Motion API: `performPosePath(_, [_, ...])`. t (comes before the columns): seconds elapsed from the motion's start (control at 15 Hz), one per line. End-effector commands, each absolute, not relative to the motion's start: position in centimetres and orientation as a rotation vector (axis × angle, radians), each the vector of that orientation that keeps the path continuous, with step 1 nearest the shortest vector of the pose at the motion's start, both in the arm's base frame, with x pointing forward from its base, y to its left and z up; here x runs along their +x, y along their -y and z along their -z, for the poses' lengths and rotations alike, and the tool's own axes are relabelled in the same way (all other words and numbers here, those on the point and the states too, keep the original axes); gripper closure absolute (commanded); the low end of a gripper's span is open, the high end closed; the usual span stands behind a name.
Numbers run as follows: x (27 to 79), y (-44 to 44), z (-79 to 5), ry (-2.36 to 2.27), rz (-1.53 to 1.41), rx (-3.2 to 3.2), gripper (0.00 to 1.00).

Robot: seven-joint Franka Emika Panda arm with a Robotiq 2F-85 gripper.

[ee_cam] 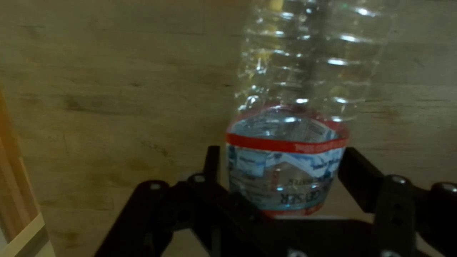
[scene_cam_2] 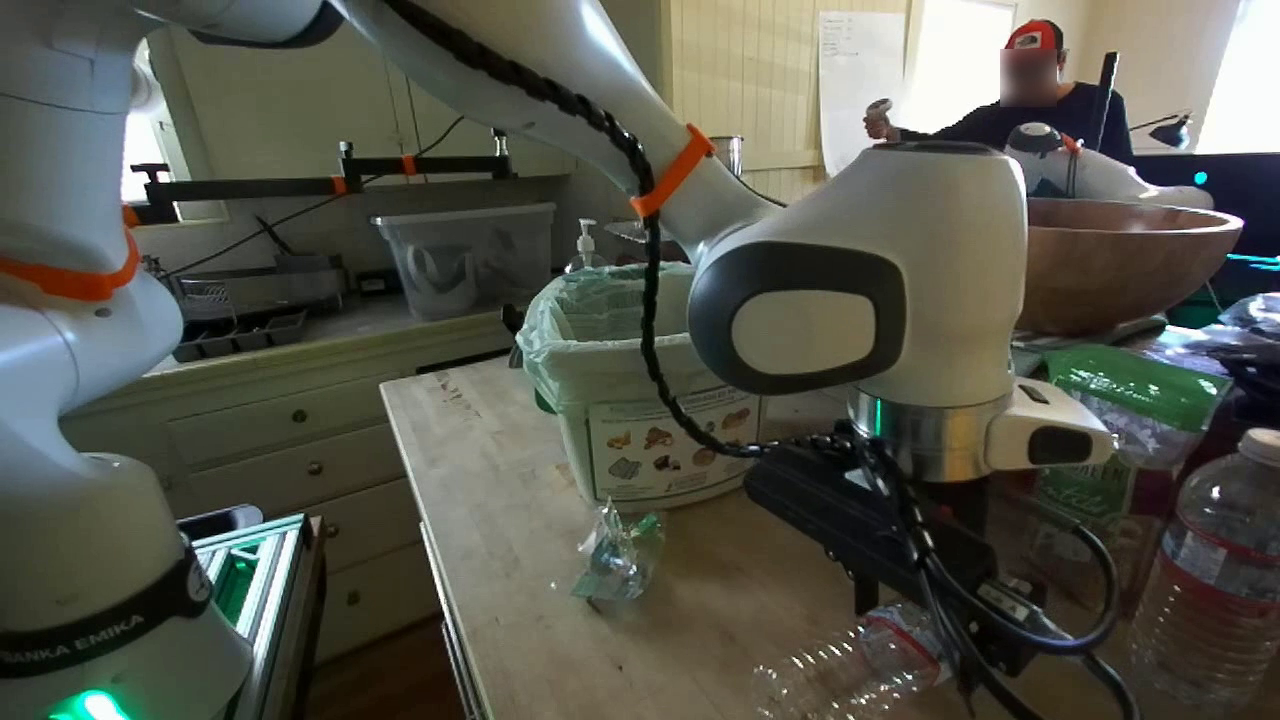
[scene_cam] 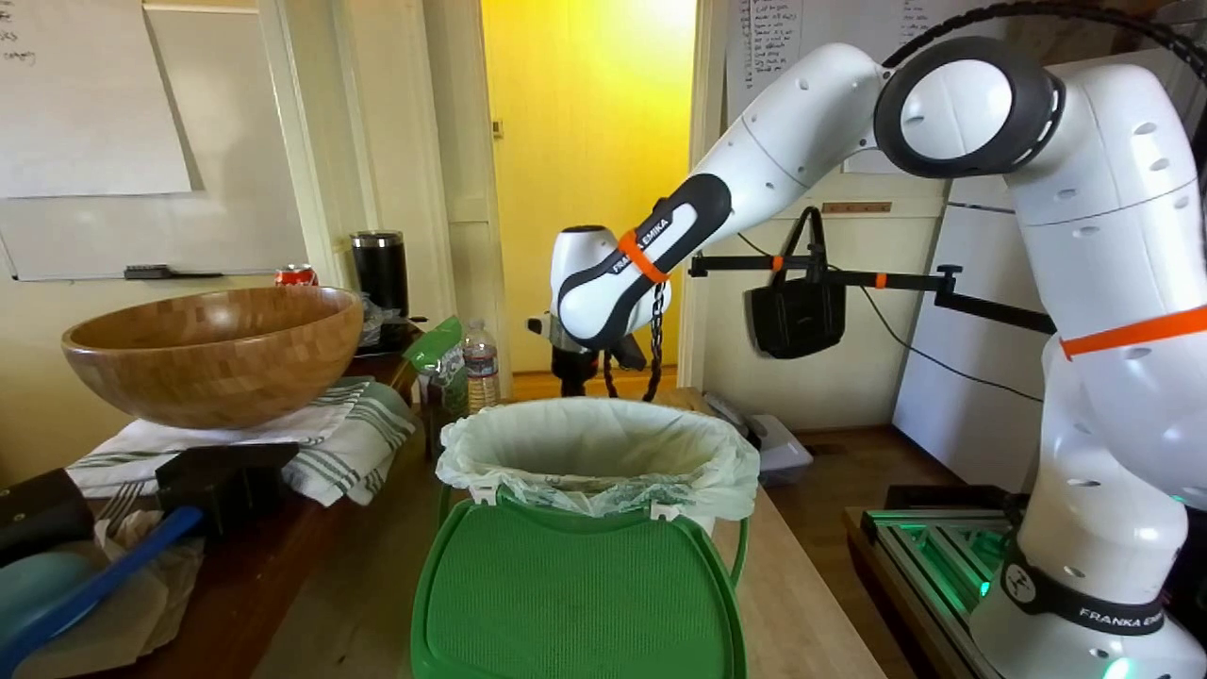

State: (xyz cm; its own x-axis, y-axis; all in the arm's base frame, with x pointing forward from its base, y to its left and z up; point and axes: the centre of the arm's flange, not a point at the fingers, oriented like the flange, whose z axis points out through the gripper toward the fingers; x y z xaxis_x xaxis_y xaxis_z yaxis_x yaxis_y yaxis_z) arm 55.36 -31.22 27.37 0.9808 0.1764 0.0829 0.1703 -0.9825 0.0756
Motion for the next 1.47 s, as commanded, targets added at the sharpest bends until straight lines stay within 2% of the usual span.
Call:
performPosePath(0.0, [56.2,31.7,-26.5,-0.305,-0.041,3.106,0.46])
performPosePath(0.2, [56.3,31.7,-27.2,-0.310,-0.014,3.128,0.63])
performPosePath(0.4, [56.3,31.4,-28.3,-0.319,-0.021,3.132,0.66])
performPosePath(0.53, [56.1,30.9,-28.9,-0.333,-0.028,3.126,0.58])
performPosePath(0.67, [56.0,30.5,-29.3,-0.344,-0.037,3.119,0.45])
performPosePath(0.73, [56.0,30.2,-29.6,-0.352,-0.041,3.115,0.43])
performPosePath(0.93, [55.8,29.3,-31.1,-0.354,-0.055,3.097,0.57])
performPosePath(1.07, [55.9,28.8,-32.2,-0.370,-0.070,3.085,0.75])
performPosePath(1.33, [55.9,28.0,-34.0,-0.385,-0.091,3.067,0.86])
performPosePath(1.4, [55.8,27.7,-34.6,-0.392,-0.098,3.059,0.84])
